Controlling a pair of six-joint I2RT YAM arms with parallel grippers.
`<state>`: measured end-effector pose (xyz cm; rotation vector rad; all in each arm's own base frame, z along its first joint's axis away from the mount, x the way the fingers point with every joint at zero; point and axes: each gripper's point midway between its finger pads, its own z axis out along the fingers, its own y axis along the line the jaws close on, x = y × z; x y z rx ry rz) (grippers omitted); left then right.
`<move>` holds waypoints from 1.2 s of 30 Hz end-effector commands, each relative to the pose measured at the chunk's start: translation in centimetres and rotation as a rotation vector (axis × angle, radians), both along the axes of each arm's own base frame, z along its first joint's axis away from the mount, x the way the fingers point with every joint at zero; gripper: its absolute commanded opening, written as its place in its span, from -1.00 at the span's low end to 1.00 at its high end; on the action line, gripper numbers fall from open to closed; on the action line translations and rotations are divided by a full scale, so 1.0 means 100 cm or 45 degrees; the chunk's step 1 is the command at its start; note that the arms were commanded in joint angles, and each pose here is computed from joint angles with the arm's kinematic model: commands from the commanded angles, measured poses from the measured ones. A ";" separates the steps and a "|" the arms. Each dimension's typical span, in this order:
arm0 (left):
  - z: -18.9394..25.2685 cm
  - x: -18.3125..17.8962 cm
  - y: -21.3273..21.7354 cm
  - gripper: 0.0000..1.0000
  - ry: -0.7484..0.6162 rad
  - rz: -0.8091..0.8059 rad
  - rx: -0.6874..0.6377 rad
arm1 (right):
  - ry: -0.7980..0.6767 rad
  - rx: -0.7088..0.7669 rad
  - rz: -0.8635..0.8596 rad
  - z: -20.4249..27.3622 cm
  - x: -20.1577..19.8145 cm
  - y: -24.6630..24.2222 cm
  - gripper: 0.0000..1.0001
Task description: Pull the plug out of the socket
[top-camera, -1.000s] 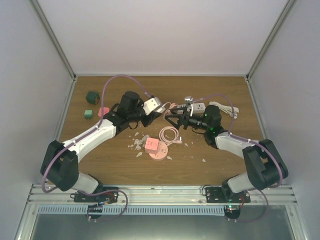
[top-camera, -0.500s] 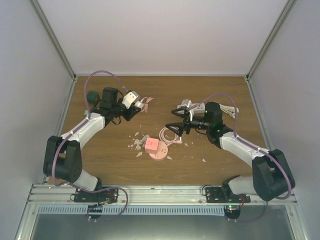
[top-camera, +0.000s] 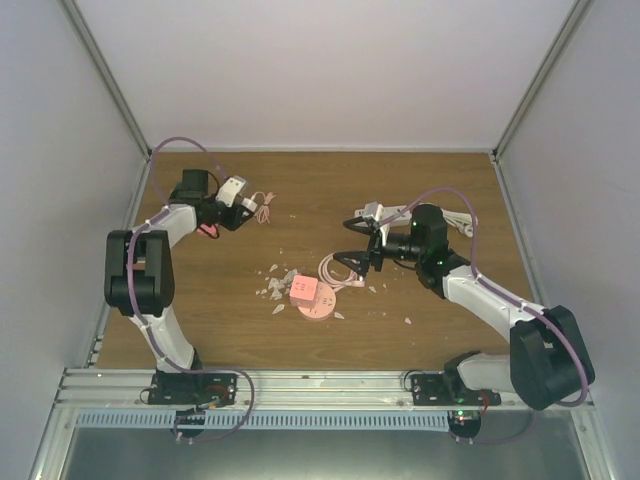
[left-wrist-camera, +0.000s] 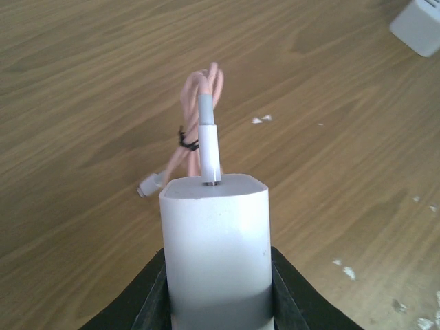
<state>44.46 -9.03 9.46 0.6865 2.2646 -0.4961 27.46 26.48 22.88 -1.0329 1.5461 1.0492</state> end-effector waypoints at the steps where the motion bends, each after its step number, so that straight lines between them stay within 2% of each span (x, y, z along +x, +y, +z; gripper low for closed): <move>1: 0.004 0.025 0.023 -0.76 -0.009 0.017 -0.095 | -0.071 -0.005 0.012 0.010 0.001 0.000 0.99; 9: -0.023 0.047 0.060 -0.70 0.059 0.086 -0.147 | -0.058 -0.013 0.012 0.006 0.003 0.001 0.99; 13: -0.032 0.052 0.070 -0.61 0.096 0.098 -0.195 | -0.053 -0.014 0.020 0.004 0.003 0.001 0.99; 23: -0.028 0.064 0.095 0.22 0.091 0.192 -0.169 | -0.037 -0.020 0.023 0.000 0.004 0.002 0.99; 28: -0.013 0.071 0.108 0.27 0.042 0.278 -0.105 | -0.036 -0.024 0.024 -0.001 0.004 0.002 0.99; 36: 0.022 0.060 0.110 0.34 -0.080 0.281 -0.038 | -0.030 -0.040 0.036 -0.008 0.004 0.002 0.99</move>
